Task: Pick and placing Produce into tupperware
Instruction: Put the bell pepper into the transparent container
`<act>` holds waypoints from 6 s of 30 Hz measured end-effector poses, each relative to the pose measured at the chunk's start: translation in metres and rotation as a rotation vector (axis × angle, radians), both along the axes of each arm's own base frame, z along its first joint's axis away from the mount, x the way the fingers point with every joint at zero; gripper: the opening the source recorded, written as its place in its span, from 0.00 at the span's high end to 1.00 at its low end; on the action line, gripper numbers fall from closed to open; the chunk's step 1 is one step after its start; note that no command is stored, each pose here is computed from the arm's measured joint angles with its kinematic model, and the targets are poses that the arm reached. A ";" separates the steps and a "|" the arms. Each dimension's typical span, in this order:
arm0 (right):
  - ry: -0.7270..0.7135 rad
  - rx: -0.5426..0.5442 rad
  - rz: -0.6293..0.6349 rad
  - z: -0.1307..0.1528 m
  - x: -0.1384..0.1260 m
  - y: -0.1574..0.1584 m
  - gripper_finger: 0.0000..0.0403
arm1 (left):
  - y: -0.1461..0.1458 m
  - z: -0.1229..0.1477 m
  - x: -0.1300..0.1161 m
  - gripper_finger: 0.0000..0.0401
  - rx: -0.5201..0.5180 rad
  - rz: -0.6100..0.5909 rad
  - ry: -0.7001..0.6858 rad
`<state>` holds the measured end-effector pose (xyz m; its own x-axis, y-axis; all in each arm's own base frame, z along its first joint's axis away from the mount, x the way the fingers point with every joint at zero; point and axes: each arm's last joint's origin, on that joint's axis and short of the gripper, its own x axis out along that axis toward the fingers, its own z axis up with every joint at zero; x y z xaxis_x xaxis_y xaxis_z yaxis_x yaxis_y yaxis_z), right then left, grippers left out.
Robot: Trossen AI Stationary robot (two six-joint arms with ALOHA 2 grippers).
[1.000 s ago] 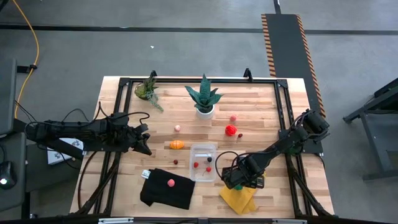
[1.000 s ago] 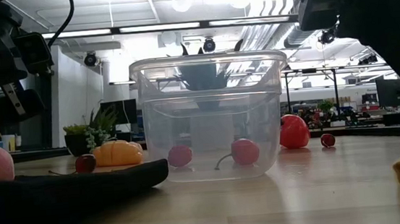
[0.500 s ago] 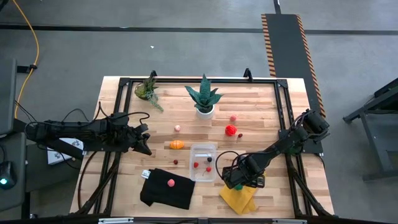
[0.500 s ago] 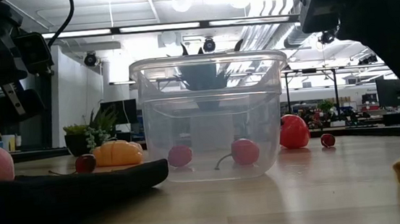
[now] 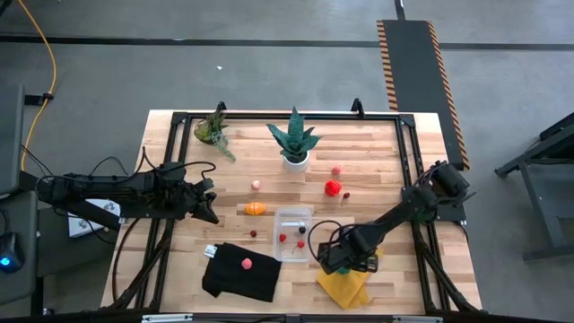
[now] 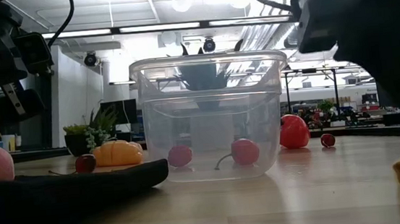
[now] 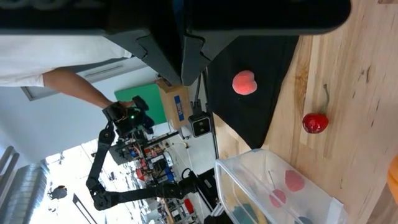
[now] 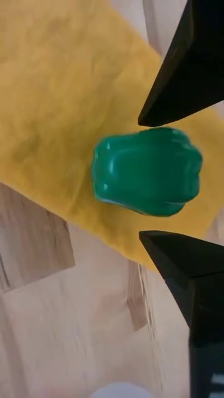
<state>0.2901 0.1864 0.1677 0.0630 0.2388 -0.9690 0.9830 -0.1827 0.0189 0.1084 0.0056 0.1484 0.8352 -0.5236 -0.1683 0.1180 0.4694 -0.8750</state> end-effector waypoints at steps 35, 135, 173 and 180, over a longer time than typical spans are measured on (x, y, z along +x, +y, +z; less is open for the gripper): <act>0.014 0.018 0.010 -0.011 0.001 0.007 0.47 | 0.000 0.000 0.000 1.00 0.000 0.000 0.000; -1.022 -0.439 0.848 0.142 0.029 -0.138 0.47 | 0.005 -0.001 0.002 1.00 -0.076 0.202 0.067; -0.385 -0.184 0.399 0.111 0.121 -0.083 0.47 | 0.004 0.000 0.002 1.00 -0.012 0.143 0.027; -0.347 -0.163 0.305 0.095 0.127 -0.074 0.47 | 0.003 0.000 0.002 1.00 0.018 0.124 0.009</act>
<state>0.4172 0.1120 0.2627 0.3395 0.1433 -0.9296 0.9220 0.1450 0.3591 0.1101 0.0088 0.1481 0.8917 -0.4133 -0.1847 0.0499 0.4953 -0.8673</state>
